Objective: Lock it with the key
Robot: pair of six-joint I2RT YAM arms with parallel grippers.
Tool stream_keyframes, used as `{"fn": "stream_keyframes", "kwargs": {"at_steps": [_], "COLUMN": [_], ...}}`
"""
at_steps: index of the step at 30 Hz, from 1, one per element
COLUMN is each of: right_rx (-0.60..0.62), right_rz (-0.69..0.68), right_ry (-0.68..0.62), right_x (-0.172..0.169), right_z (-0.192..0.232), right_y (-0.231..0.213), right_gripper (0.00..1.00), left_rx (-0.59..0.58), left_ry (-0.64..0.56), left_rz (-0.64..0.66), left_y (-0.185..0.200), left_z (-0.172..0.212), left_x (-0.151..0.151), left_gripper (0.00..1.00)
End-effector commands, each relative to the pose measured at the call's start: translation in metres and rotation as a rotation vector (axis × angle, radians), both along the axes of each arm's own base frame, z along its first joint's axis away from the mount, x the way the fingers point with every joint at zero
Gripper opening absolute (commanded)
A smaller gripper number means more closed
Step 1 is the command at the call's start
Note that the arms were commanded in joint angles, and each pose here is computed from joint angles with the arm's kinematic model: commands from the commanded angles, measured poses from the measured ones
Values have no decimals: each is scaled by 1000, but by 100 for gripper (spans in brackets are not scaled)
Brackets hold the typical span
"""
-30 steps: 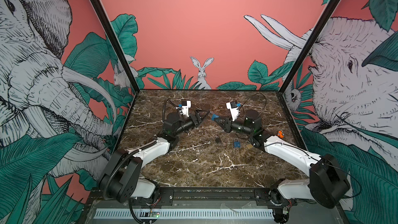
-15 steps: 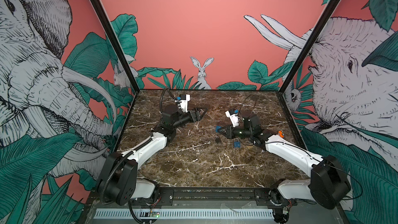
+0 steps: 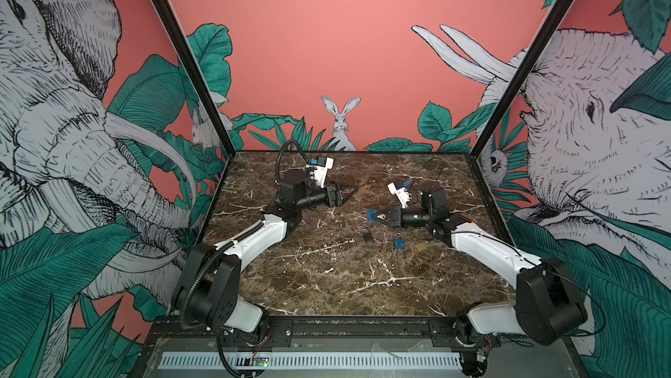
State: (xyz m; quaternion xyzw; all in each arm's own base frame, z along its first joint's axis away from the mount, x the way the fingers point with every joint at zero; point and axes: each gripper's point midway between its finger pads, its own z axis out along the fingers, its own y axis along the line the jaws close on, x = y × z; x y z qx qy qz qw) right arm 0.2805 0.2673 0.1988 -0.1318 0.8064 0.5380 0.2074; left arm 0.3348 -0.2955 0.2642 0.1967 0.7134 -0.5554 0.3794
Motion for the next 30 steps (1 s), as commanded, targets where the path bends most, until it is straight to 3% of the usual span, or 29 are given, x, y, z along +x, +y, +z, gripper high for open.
{"fn": "stream_keyframes", "kwargs": {"at_steps": [1,10,21,28,30], "right_rx": [95,142,178,181,182], "right_rz": [55,52,26,32,48], "right_ry": [-27,-43,-102,-107,-99], "right_x": [-6,0,7,6,3], "right_z": [23,40,64,72,71], "right_y": [6,7,0,-1,0], "right_gripper": [0,0,0,0,0], "left_rx": [-86,-113,-105,-98,-88], "left_ry": [-70,0,36,48,48], "left_rz": [-133,-256,-289,-280,-257], "left_y": [-13,-35,-39,-40,-39], "left_z": [26,14,6,0,-4], "left_x": [-11,-30,-46,-45,-41], "left_gripper": [80,71,59,56,60]}}
